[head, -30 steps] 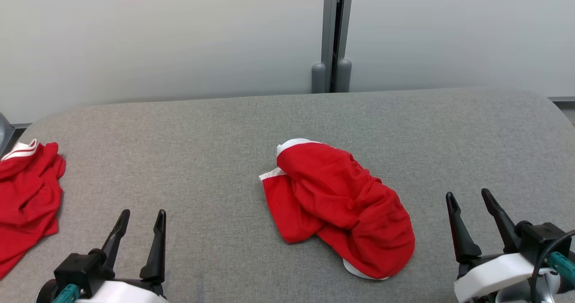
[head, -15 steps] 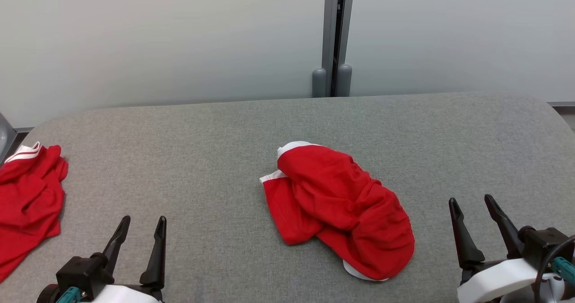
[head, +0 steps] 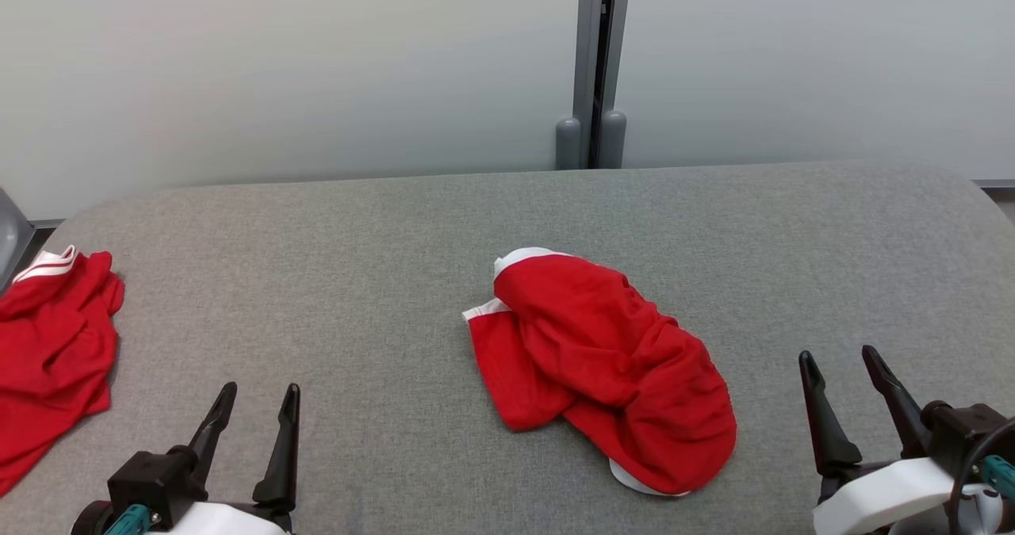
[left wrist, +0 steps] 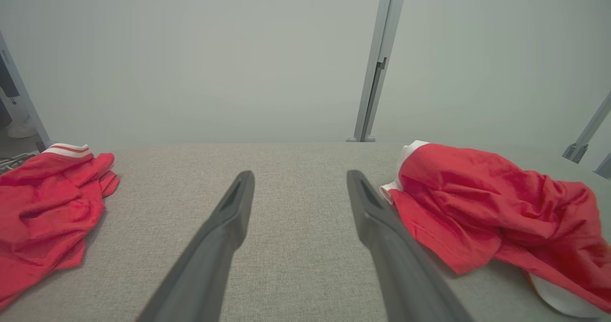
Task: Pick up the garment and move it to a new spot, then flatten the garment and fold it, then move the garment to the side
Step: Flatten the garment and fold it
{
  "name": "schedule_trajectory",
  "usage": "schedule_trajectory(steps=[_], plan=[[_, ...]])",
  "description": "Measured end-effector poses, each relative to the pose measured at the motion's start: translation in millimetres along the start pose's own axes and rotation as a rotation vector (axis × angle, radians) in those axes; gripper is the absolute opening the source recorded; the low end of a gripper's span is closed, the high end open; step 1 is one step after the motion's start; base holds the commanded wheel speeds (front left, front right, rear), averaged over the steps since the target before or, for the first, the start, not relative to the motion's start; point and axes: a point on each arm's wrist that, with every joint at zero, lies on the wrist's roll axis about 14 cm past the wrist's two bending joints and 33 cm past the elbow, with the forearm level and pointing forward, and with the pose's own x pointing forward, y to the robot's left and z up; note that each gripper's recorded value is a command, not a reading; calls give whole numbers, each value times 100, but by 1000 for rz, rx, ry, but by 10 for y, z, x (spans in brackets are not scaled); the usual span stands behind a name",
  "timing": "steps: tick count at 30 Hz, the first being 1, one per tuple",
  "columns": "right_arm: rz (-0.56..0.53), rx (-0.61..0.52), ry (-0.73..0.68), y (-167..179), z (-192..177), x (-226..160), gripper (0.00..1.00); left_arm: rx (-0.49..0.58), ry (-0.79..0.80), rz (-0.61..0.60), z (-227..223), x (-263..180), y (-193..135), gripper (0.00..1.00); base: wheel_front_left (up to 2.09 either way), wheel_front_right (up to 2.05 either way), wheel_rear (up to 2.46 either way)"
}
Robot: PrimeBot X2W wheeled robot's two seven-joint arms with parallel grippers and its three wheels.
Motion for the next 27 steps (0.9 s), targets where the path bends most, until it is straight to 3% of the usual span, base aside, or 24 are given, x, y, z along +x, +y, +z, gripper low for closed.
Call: schedule_trajectory(steps=[9, 15, 22, 27], plan=[[-21, 4, 32, -84, -98, 105, 100, -2, 3, -1, 5, 44, 0, 100, 0, 0, 0], [15, -4, 71, -12, -187, 501, 100, -16, -20, -7, 65, 239, -6, 100, 0, 0, 0], [142, -9, 227, 292, -599, 1073, 100, -37, -8, 5, -46, 450, 47, 100, 0, 0, 0], [259, -13, 414, 605, -1070, 1198, 100, -33, 25, 37, -191, 504, 168, 100, 0, 0, 0]])
